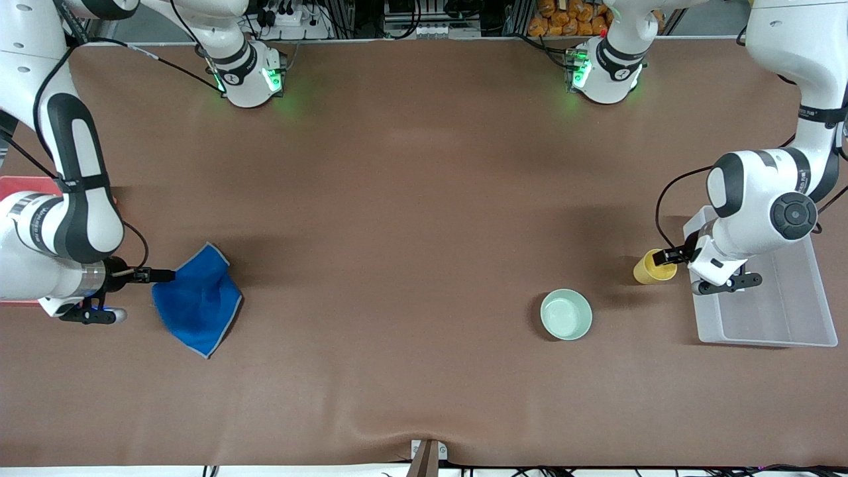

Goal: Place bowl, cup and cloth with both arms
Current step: 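Grasp the yellow cup with the left gripper while the right gripper grasps the cloth, then lower the yellow cup into the clear bin with the left gripper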

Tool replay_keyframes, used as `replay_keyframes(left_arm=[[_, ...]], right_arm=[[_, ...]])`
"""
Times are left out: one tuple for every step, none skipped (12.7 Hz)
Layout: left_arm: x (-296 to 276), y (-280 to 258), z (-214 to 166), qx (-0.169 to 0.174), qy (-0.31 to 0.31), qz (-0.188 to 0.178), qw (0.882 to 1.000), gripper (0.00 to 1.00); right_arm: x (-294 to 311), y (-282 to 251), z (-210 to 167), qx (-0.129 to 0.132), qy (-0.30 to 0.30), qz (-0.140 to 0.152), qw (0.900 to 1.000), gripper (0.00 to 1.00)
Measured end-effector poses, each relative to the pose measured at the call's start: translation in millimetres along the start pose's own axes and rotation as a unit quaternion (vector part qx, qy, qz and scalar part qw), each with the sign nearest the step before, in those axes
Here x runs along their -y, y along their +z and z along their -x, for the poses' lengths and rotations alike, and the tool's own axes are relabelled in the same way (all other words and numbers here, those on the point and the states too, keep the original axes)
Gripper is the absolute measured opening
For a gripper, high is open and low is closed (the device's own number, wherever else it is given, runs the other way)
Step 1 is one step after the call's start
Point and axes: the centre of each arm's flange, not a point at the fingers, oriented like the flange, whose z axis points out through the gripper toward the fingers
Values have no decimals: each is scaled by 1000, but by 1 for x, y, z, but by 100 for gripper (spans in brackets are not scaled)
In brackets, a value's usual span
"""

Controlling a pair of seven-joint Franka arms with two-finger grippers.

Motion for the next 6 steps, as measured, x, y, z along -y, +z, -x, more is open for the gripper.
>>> replay_keyframes(left_arm=[[0, 7, 1, -4, 0, 1, 1000, 72], [0, 14, 1, -7, 0, 1, 1000, 61], [3, 19, 2, -7, -2, 1, 1000, 54], [5, 22, 1, -8, -4, 1, 1000, 49], [7, 23, 0, -10, -5, 2, 1000, 40], [8, 22, 0, -11, -6, 2, 1000, 27]], right_arm=[[-1, 6, -5, -9, -13, 10, 1000, 100], [1, 15, -13, -28, -25, 22, 999, 100], [5, 29, -23, -45, -38, 32, 998, 100], [9, 42, -29, -51, -55, 37, 997, 100], [12, 51, -32, -53, -76, 42, 995, 100], [12, 54, -34, -56, -97, 49, 993, 100]])
